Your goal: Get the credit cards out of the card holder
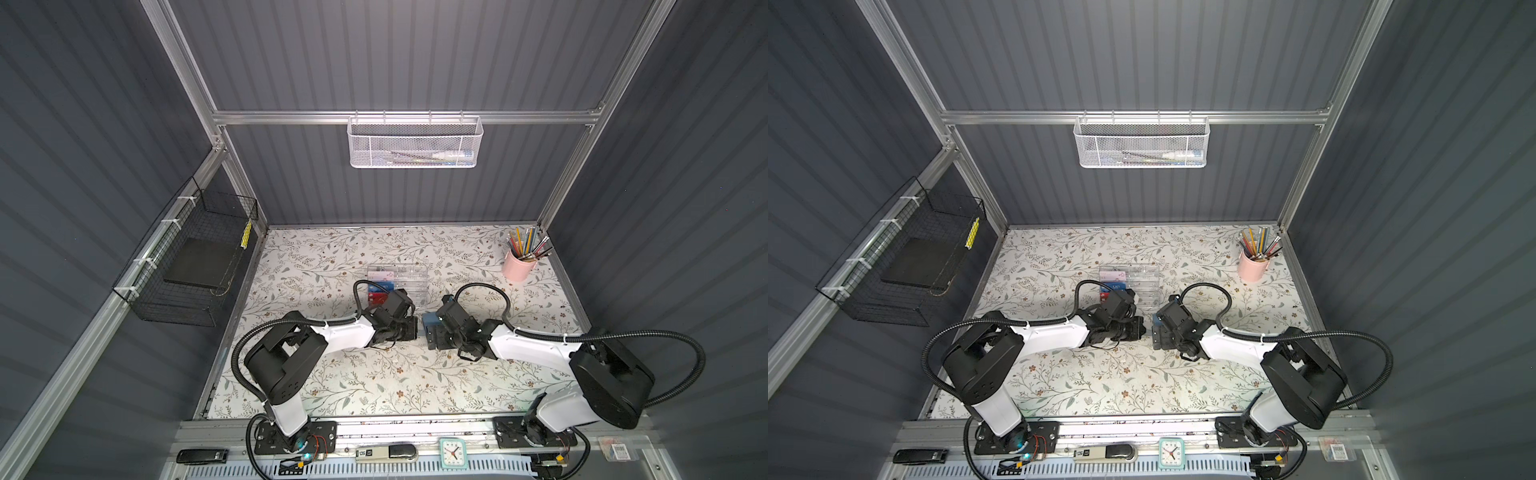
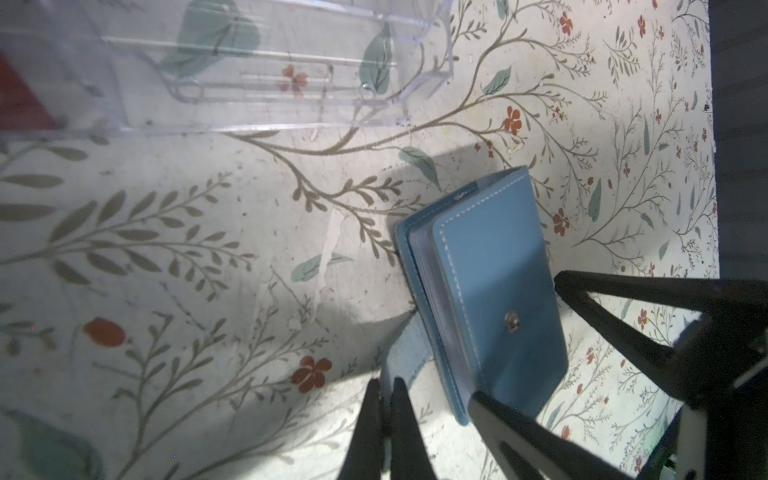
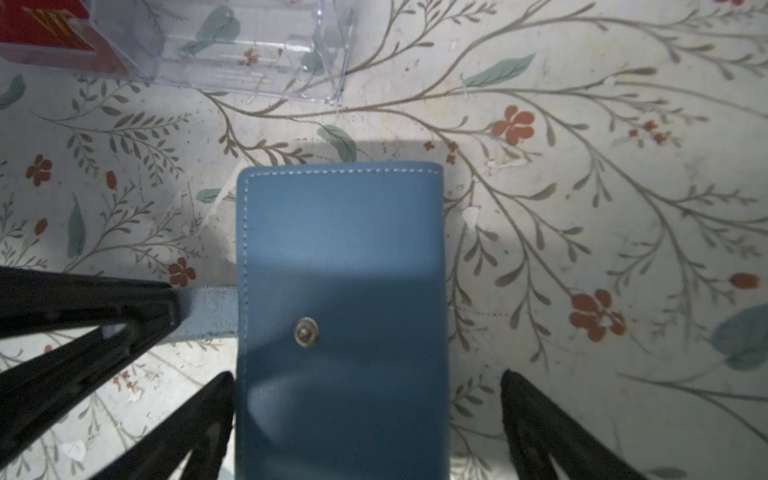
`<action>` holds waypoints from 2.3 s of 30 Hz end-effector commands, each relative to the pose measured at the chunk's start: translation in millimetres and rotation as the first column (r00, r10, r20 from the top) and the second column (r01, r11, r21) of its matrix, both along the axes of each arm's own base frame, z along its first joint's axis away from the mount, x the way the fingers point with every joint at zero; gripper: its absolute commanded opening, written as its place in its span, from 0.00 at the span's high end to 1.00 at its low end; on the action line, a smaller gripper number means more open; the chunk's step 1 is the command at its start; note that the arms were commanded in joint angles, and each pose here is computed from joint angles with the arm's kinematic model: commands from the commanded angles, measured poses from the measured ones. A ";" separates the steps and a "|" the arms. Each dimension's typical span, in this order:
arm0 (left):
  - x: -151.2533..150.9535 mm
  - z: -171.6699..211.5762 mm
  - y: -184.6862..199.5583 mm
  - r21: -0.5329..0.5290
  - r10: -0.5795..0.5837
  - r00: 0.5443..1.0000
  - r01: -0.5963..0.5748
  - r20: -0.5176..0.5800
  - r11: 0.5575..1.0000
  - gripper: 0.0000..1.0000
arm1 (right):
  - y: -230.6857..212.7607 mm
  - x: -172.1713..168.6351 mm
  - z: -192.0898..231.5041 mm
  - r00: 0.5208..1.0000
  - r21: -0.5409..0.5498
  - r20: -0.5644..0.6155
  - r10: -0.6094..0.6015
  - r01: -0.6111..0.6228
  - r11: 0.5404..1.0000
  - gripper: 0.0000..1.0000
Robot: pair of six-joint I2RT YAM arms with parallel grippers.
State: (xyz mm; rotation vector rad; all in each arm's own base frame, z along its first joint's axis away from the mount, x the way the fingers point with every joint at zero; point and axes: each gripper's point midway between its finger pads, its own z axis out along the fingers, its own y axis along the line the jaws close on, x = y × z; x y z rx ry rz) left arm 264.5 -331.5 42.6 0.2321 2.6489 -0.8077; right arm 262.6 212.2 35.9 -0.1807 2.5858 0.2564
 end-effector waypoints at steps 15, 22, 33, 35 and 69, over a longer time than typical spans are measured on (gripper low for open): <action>2.8 5.7 10.8 -0.016 0.017 1.000 -0.017 0.016 1.000 1.00 | -12.7 10.0 17.5 0.997 -0.065 0.057 -0.045 0.049 0.997 0.01; 2.8 4.8 11.4 -0.015 0.016 1.000 -0.015 0.015 1.000 1.00 | -15.1 9.9 22.5 0.997 -0.052 0.064 -0.048 0.051 0.997 0.01; 2.9 4.4 13.1 -0.011 0.017 1.000 -0.017 0.013 1.000 1.00 | -26.0 10.1 28.8 0.996 -0.036 0.072 -0.061 0.064 0.997 0.01; 3.3 5.6 12.7 -0.013 0.017 1.000 -0.017 0.015 1.000 1.00 | -30.5 9.9 28.8 0.995 -0.034 0.071 -0.070 0.072 0.997 0.01; 1.2 -1.0 19.9 0.003 0.021 1.000 -0.021 0.009 1.000 1.00 | -77.9 4.6 32.6 0.988 0.049 0.065 -0.143 0.140 0.989 0.01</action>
